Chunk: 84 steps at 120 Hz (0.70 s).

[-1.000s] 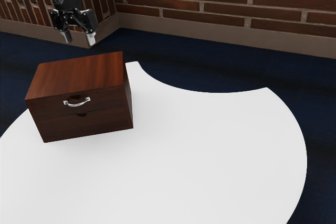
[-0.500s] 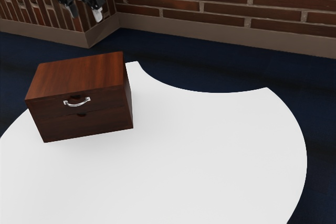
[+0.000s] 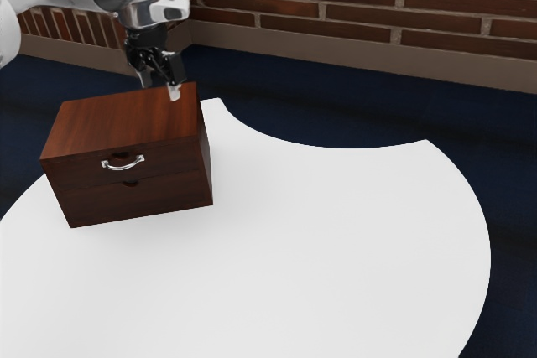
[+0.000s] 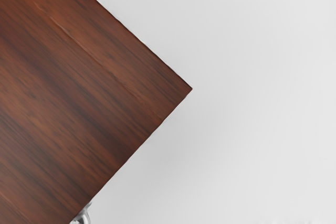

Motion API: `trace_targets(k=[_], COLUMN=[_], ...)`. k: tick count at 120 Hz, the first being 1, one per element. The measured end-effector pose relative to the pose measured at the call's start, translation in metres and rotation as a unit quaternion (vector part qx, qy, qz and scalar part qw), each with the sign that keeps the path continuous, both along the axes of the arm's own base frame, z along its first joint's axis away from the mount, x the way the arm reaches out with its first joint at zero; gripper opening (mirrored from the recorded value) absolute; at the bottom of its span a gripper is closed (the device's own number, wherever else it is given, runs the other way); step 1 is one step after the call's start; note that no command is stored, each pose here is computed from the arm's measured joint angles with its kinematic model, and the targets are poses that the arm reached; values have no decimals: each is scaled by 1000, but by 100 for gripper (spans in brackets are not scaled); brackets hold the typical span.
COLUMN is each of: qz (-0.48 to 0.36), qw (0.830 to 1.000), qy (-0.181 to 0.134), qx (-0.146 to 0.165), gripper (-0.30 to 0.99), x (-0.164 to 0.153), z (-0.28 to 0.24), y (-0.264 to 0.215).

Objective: Pull the drawer handle with one arm to open the drawer

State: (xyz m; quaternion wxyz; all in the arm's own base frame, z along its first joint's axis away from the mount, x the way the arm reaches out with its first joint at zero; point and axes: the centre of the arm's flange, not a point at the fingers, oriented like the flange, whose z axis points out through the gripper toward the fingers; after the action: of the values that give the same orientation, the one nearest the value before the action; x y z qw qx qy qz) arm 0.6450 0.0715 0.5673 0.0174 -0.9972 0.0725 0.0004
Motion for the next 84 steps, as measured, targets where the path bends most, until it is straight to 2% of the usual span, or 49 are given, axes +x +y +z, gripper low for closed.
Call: trace_targets(k=[22,37,58,68,84], qz=[-141,-196,-259,-283,-314], qw=[990,980,964,956,946], qy=[-2,31,46,44,20], qx=[15,31,49,60,73], gripper=[69,69,69,69,69], x=[4,-24,-51,-55,-67], z=[-1,-22,-59,-78,-91], y=[-47,-52,-51,-45,-32])
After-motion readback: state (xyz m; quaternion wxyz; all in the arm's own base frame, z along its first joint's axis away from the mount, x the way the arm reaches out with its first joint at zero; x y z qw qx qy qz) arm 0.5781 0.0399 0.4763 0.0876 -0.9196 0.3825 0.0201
